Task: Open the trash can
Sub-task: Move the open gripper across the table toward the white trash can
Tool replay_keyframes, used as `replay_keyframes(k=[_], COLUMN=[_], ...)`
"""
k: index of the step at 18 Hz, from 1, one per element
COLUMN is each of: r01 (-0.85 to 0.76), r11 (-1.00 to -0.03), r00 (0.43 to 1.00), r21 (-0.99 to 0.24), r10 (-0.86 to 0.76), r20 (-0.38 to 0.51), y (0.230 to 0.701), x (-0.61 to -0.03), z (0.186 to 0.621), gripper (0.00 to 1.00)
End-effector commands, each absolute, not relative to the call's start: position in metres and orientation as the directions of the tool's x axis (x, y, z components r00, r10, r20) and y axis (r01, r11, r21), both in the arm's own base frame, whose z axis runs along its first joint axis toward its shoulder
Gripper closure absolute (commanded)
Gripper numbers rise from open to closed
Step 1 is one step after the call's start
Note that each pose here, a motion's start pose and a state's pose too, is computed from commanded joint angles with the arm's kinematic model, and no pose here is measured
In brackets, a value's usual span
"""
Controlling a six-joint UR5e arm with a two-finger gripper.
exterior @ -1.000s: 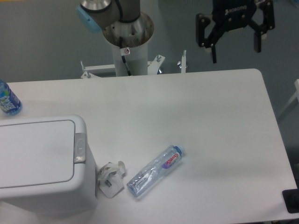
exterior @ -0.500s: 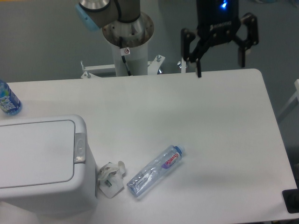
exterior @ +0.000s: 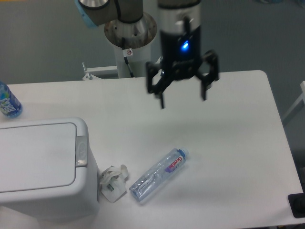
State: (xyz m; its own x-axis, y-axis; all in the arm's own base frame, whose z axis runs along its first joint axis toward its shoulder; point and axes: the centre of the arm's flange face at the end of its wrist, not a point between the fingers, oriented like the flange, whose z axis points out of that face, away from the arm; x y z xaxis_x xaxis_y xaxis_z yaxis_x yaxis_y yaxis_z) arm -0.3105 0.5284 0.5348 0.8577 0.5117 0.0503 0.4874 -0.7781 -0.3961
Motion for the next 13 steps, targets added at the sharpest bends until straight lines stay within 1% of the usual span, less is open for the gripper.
replay_keyframes(k=[2, 4, 7, 9, 13], r01=[0.503, 0.546, 0.597, 0.611, 0.593], r11=[-0.773, -0.743, -0.689, -0.674, -0.699], r00=[0.855, 0.833, 0.801, 0.79, 0.805], r21=[-0.385, -0.387, -0.412, -0.415, -0.398], r10=[0.509, 0.533, 0.538, 0.546, 0.523], r20=[0.095, 0.151, 0.262, 0.277, 0.281], y=[0.538, 0.542, 0.553, 0.559, 0.576], x=[-0.307, -0.304, -0.302, -0.303, -0.29], z=[0.525, 0.526, 0.526, 0.52, 0.505], gripper=[0.0, 0.0, 0.0, 0.0, 0.0])
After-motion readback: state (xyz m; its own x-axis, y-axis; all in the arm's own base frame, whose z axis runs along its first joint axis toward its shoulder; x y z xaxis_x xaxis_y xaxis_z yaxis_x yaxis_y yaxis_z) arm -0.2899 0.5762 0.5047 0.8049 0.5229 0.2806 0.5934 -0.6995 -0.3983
